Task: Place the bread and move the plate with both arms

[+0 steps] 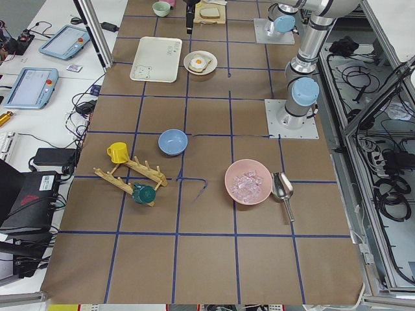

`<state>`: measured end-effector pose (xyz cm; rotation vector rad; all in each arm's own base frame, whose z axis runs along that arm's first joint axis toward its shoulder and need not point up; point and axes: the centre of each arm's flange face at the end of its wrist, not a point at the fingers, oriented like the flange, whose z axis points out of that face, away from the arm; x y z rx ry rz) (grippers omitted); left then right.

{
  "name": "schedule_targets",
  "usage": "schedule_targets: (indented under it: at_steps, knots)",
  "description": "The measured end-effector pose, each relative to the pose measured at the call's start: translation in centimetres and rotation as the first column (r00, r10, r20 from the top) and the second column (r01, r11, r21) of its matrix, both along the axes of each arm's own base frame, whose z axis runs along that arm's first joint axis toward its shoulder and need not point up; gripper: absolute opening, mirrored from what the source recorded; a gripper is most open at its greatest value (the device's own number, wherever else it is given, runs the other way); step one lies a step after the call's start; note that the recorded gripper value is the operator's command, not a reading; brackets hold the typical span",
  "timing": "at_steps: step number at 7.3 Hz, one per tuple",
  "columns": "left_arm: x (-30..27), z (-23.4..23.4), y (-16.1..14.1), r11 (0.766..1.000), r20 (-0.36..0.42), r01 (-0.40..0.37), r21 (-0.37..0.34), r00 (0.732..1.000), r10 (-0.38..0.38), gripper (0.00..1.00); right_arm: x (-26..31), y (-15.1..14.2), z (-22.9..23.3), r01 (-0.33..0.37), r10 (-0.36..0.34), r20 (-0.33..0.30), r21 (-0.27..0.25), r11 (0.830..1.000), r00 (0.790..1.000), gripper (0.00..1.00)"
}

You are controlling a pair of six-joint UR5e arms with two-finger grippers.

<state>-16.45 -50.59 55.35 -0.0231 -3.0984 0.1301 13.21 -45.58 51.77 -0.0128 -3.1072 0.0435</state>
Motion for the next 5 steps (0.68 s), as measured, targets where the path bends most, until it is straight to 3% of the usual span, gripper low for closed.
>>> schedule_targets:
  at_steps: [5]
  knots:
    - [0.01, -0.03, 0.05, 1.000, 0.000, 0.000, 0.002, 1.000, 0.000, 1.00, -0.05, 0.02, -0.13, -0.007, 0.007, -0.003, 0.006, 1.000, 1.000, 1.00]
